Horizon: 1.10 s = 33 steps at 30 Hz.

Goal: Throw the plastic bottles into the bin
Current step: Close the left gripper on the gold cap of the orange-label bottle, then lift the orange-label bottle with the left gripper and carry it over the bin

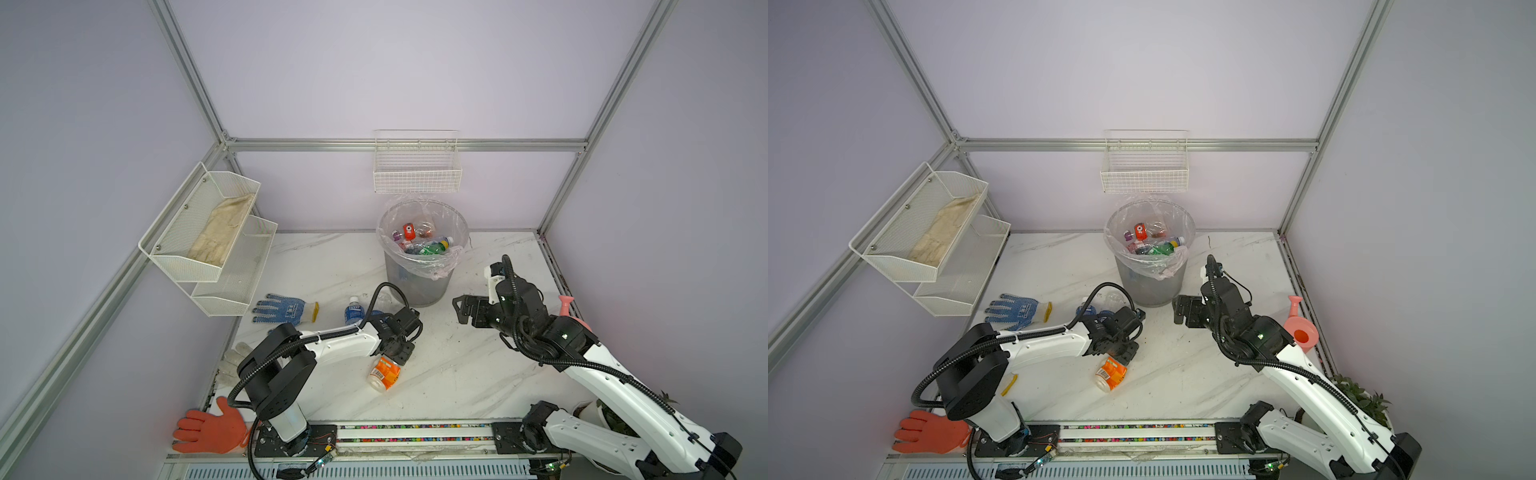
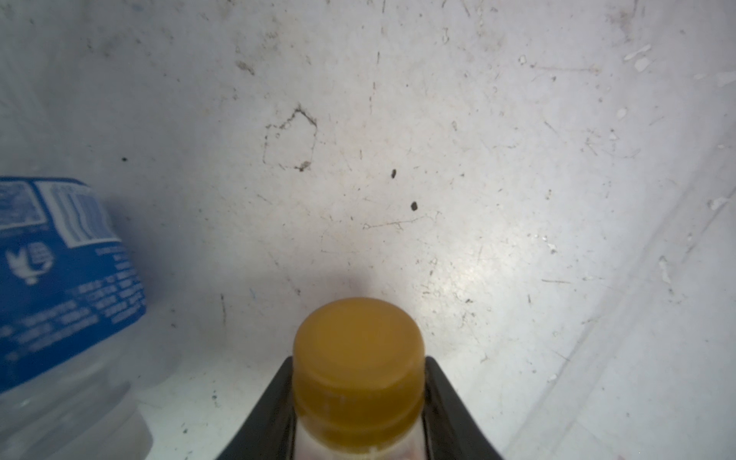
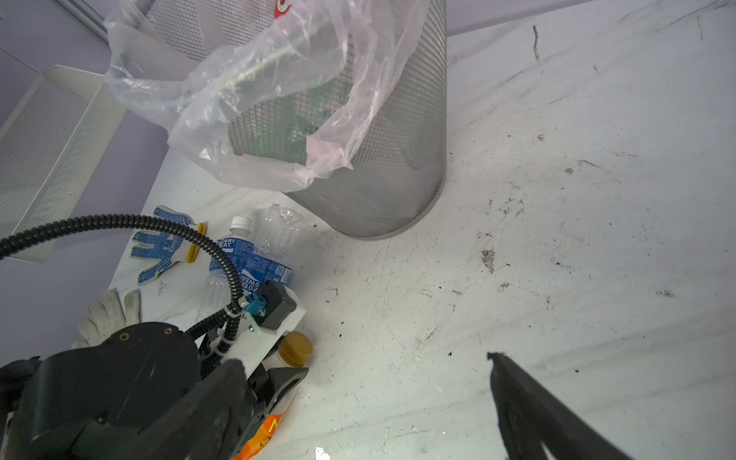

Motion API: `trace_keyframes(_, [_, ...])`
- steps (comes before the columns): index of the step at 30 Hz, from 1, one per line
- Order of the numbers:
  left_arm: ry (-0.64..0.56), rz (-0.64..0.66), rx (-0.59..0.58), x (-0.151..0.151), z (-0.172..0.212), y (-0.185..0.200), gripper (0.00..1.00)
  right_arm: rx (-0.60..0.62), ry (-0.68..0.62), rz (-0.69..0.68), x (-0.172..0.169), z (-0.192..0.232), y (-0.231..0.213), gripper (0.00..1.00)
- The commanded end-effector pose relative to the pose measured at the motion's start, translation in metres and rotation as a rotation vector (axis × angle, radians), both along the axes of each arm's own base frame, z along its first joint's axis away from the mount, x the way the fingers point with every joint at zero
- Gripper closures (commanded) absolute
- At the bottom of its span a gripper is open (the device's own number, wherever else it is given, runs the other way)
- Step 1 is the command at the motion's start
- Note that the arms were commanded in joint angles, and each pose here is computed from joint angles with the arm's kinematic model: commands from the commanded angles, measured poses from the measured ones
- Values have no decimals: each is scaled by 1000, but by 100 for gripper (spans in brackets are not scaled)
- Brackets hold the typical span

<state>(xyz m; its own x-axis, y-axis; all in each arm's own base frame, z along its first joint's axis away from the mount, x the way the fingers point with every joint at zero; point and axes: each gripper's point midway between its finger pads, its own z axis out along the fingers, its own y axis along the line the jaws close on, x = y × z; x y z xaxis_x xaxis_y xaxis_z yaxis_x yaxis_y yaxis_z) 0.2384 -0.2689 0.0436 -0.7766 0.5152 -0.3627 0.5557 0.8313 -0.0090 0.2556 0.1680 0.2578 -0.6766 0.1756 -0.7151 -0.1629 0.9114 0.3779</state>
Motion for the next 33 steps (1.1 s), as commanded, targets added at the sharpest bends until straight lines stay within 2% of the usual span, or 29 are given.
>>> trace_keyframes(1, [-40,2,-51,5,25,-8,63,17,4,1,0,0,2,3])
trace_keyframes(8, [-70,6,-88,5,45,-10,65,22,9,-5,-2,-1,1,3])
trace_keyframes(16, [-180,0,-188,7,106,-14,65,26,0,-49,-2,2,-7,3])
trace_keyframes(25, [-336,-18,-382,0,201,-10,65,38,18,-86,-3,-8,-11,3])
trace_keyframes(33, [-510,10,-549,-4,294,6,66,54,80,-59,-10,-43,-5,3])
